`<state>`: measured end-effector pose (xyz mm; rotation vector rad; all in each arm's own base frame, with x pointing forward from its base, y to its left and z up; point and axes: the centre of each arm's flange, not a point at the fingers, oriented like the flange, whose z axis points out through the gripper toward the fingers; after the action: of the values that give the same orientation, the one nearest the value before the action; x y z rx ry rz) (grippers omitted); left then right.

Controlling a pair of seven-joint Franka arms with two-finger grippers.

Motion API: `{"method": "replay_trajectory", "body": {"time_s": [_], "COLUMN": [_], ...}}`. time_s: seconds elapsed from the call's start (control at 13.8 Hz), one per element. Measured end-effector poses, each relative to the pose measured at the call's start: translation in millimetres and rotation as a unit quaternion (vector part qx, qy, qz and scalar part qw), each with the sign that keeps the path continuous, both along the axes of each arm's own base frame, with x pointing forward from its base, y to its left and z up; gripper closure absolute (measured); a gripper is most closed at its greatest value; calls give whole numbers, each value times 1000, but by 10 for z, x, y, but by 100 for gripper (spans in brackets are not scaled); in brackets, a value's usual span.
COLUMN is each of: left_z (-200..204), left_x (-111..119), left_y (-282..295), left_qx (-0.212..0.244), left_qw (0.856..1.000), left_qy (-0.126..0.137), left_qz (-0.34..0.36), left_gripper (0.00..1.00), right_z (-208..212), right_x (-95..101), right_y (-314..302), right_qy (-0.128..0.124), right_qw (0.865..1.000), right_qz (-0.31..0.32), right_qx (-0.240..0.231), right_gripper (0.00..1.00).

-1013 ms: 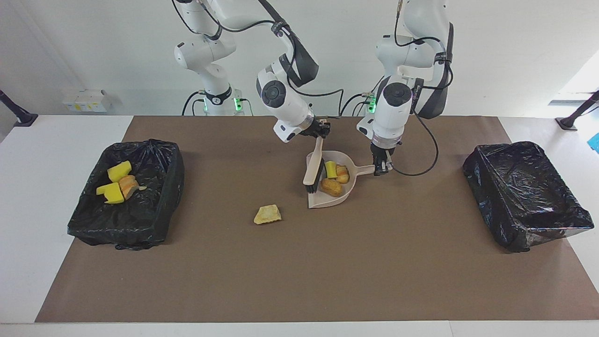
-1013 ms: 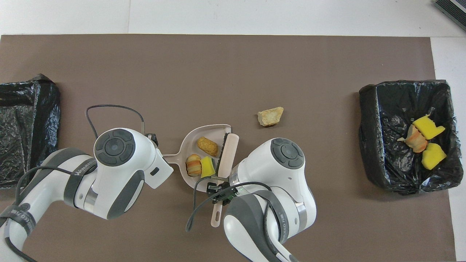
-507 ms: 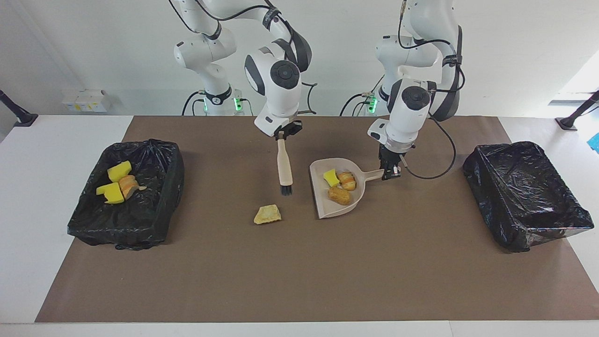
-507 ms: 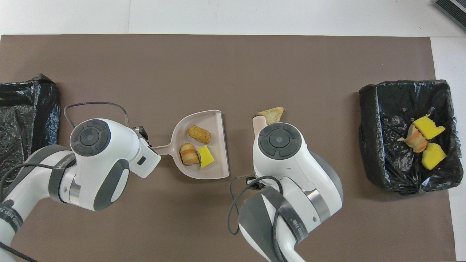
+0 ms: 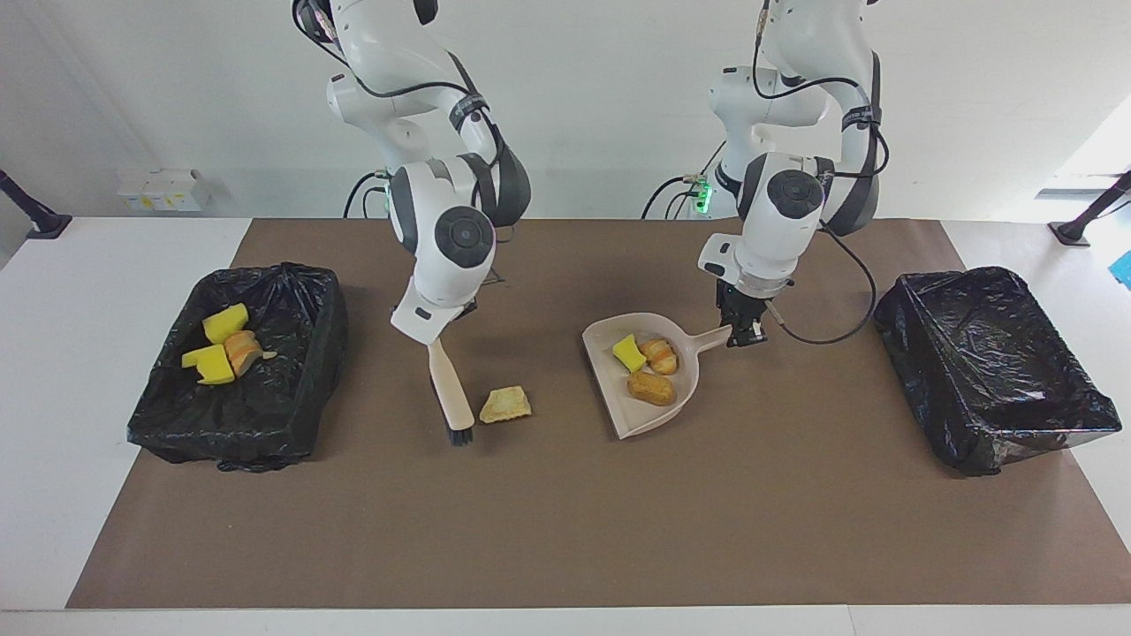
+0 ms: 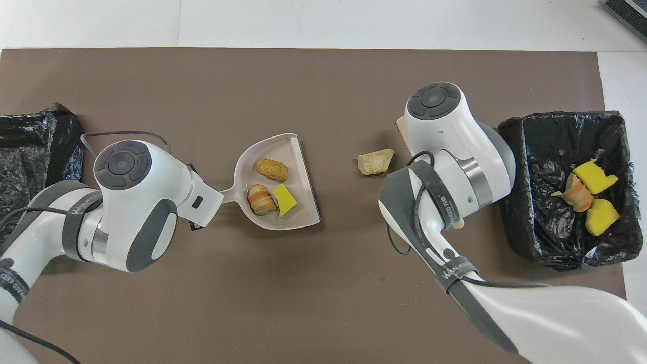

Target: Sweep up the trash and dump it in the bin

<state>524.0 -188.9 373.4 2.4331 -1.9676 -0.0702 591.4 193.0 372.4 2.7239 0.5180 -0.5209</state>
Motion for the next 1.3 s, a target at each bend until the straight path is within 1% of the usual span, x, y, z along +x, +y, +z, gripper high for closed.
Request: {"method": "replay_trajectory", "body": {"time_s": [0.07,0.22,0.36,0.58,0.72,0.87,0.94,1.01,1.16,1.3], "left_z": [3,-19,-32,-70,-106,-124,-130,-142,-165,-183], "left_x": [10,-9,-34,-77,-99,-117,-131,-145,-156,-154], "left_y": [10,-1,-36,-105,-175,-231,-267,-303,-358,-360], "left_qx": [3,10,21,27,28,26,25,23,17,12], "left_qw": [1000,1000,999,999,999,999,1000,1000,1000,1000], "left_qy": [7,16,17,19,19,16,14,10,-6,-15], "left_qz": [4,16,28,24,19,14,10,7,-1,-15], "left_gripper": [68,68,68,68,68,68,68,68,68,68], "right_z": [-120,-241,-276,-328,-300,-258,-234,-209,-138,65], "right_x": [29,3,-120,-411,-574,-699,-738,-781,-876,-893], "right_y": [136,366,520,841,1068,1305,1421,1547,1733,1718], "right_qy": [7,15,35,68,84,109,113,109,94,81], "right_qw": [1000,1000,999,996,991,980,974,970,969,969], "right_qz": [10,25,22,-23,-46,-79,-96,-115,-149,-160], "right_qx": [-3,-2,9,58,89,145,171,182,171,172], "right_gripper": [74,74,74,74,74,74,74,74,74,74]}}
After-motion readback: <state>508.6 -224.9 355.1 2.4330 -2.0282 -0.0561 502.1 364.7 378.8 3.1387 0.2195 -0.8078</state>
